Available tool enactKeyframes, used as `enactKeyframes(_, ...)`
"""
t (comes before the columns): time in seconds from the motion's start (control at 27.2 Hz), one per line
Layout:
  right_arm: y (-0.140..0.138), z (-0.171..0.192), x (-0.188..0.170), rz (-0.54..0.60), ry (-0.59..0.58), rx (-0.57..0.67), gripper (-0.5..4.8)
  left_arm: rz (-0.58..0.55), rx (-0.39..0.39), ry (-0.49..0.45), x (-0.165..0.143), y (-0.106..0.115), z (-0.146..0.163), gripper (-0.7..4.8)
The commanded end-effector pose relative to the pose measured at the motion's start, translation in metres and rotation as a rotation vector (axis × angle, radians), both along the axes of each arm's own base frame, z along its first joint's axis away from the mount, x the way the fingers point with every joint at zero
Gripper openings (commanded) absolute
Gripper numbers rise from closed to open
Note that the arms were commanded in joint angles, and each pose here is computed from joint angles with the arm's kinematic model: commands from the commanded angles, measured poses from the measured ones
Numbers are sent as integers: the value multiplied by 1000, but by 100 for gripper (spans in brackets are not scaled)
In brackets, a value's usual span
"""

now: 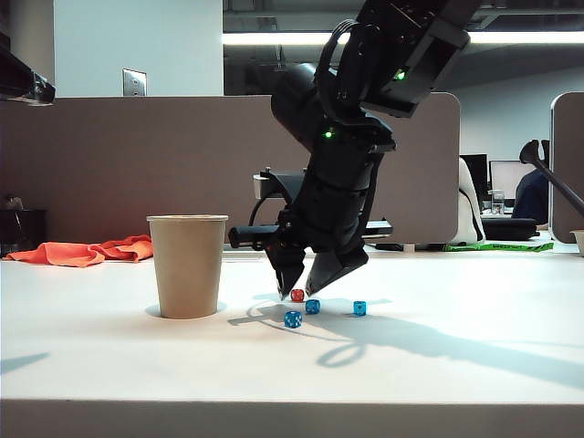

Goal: Pick up the dice with a different color and drop it into the paper cup.

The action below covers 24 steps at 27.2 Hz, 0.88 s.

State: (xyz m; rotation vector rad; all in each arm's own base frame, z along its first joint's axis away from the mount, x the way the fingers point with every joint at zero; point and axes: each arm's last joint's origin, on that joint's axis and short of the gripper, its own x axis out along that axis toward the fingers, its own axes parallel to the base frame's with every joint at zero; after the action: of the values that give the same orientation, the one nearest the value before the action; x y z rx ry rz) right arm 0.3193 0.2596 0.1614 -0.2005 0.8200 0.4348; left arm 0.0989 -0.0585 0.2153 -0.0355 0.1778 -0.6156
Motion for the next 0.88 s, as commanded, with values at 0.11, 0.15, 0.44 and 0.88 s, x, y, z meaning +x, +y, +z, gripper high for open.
enactKeyframes(0.11, 3, 5, 2, 2, -35, 32, 168, 4, -9, -18, 0, 0, 4, -6)
enactKeyframes(0.15, 3, 5, 2, 2, -38, 34, 168, 4, -9, -18, 0, 0, 4, -6)
enactKeyframes(0.44, 3, 5, 3, 2, -46, 40, 168, 5, -9, -18, 0, 0, 4, -6)
enactKeyframes(0.88, -1, 3, 8, -14, -49, 43, 168, 4, -9, -18, 0, 0, 4, -6)
